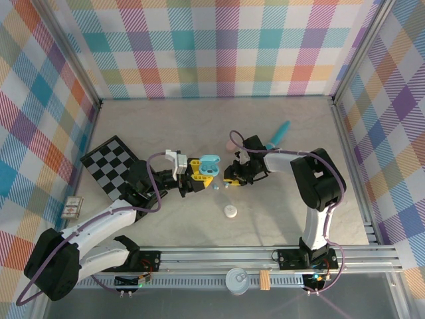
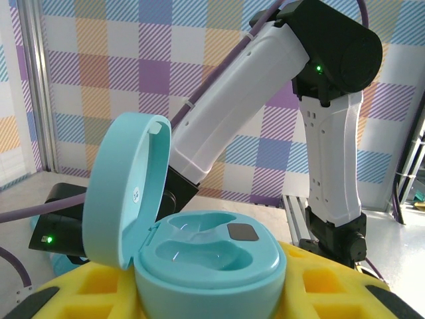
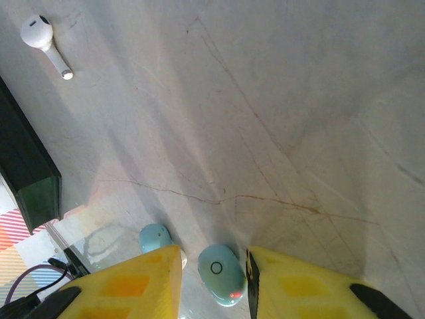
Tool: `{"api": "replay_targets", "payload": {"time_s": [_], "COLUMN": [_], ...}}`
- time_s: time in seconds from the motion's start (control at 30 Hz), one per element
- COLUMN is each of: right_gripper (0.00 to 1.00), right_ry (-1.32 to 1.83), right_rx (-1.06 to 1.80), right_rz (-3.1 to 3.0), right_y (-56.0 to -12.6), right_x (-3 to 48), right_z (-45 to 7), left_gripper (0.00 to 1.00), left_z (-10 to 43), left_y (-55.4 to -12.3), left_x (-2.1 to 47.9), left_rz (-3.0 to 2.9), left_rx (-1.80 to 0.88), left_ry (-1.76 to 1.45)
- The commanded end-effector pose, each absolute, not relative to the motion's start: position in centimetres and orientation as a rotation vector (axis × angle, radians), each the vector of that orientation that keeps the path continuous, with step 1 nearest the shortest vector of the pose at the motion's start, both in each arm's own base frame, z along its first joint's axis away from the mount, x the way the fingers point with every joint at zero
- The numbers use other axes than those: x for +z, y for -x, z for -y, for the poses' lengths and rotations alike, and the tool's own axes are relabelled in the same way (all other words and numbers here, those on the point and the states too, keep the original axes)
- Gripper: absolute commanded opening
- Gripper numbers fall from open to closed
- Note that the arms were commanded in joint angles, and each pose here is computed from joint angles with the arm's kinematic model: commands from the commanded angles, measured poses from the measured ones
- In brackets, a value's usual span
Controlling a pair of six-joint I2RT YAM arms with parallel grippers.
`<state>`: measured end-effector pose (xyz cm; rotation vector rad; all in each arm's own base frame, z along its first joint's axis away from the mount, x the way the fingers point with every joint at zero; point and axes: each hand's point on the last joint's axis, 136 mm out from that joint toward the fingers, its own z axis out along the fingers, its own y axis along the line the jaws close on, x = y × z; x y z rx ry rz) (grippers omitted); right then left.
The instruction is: Insert wireless bluetooth earbuds into charging case
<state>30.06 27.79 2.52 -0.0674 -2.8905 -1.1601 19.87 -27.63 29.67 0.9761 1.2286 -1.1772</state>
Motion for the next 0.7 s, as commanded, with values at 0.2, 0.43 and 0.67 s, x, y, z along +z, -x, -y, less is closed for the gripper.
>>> {"api": "replay_targets", "payload": {"time_s": [0.2, 0.43, 0.67], "right_gripper": [0.28, 0.28, 0.27], "right_ry": [-0.012, -0.068, -0.096], "right_rx": [-1.184, -1.116, -1.051], "right_rz": [2.838, 2.861, 2.880], "right_y": [-29.1, -28.4, -28.4], "right_x": [2.4, 2.1, 1.3], "right_z": [-28.7, -28.5, -28.5], "left_gripper": [0.26, 0.26, 0.26], "left_z": [27.2, 27.2, 27.1], "left_y": [-19.4, -19.4, -19.4], "left_x": [30.5, 30.5, 30.4], "left_rz": [-1.175, -1.174, -1.177], "left_rx": [-1.162, -1.163, -1.164], "left_ry": [-0.985, -0.987, -0.984]}}
